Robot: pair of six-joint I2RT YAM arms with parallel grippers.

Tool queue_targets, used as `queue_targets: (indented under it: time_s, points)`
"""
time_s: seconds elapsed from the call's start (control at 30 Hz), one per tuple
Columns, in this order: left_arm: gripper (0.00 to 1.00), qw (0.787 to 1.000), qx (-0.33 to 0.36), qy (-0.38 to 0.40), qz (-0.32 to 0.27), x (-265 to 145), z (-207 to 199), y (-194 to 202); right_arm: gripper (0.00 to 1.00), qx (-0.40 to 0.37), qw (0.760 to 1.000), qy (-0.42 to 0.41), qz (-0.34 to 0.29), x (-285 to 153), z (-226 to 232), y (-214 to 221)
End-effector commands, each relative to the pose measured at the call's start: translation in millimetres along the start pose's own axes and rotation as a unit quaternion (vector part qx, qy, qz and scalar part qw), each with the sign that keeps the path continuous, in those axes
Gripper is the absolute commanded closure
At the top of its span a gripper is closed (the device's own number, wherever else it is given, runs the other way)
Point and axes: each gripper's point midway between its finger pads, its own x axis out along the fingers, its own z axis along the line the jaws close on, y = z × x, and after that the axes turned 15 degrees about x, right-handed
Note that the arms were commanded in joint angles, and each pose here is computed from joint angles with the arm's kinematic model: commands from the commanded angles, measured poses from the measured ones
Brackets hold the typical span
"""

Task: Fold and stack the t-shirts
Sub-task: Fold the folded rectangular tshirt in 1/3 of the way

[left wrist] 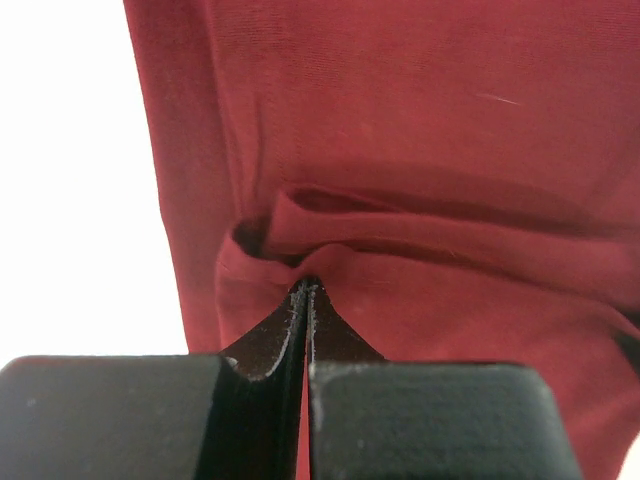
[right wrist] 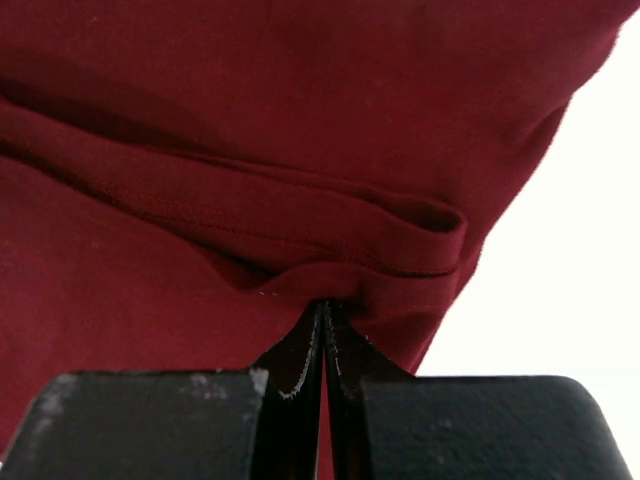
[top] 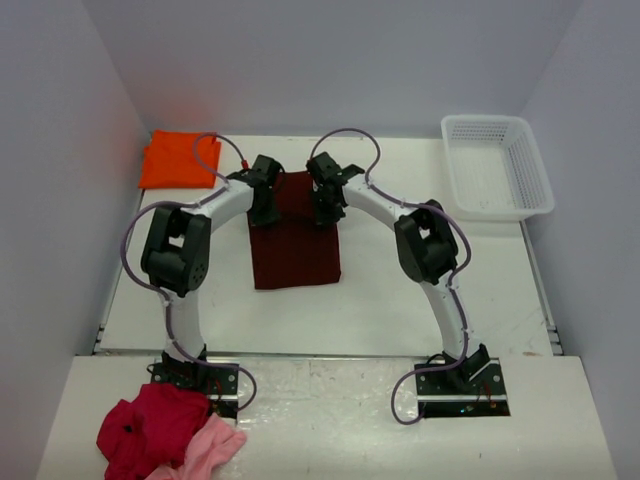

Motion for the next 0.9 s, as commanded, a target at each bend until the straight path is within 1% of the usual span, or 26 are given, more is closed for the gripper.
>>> queue_targets:
  time_s: [0.0, 0.17, 0.33, 0.4, 0.47, 0.63, 0.67, 0.83, 0.87]
  points:
    - [1.00, 0.999, -0.022, -0.031, 0.004, 15, 14, -5, 1.00, 0.002, 1.000, -0.007, 0.004, -2, -4, -6]
    - [1.00, 0.998, -0.035, -0.045, 0.037, 35, 23, 8, 1.00, 0.016, 1.000, 0.003, 0.016, -2, -18, 2]
    - [1.00, 0.996, -0.040, -0.055, 0.056, 39, 27, 19, 1.00, 0.024, 0.999, 0.009, 0.041, -7, -23, 15]
    - [1.00, 0.996, -0.037, -0.047, 0.064, 40, 25, 24, 1.00, 0.026, 0.998, 0.008, 0.054, -7, -25, 23]
    - [1.00, 0.996, -0.037, -0.041, 0.064, 35, 24, 26, 1.00, 0.033, 0.997, 0.012, 0.062, -7, -26, 30]
    - [1.00, 0.996, -0.035, -0.039, 0.070, 26, 28, 48, 1.00, 0.053, 0.995, 0.014, 0.081, -9, -32, 46]
    - [1.00, 0.996, -0.033, -0.039, 0.078, 26, 30, 57, 1.00, 0.057, 0.995, 0.015, 0.080, -10, -33, 47]
    - [1.00, 0.996, -0.024, -0.032, 0.075, 14, 26, 74, 1.00, 0.074, 0.994, 0.024, 0.081, -17, -41, 61]
    - [1.00, 0.996, -0.019, -0.033, 0.082, 14, 25, 83, 1.00, 0.076, 0.994, 0.029, 0.077, -18, -45, 62]
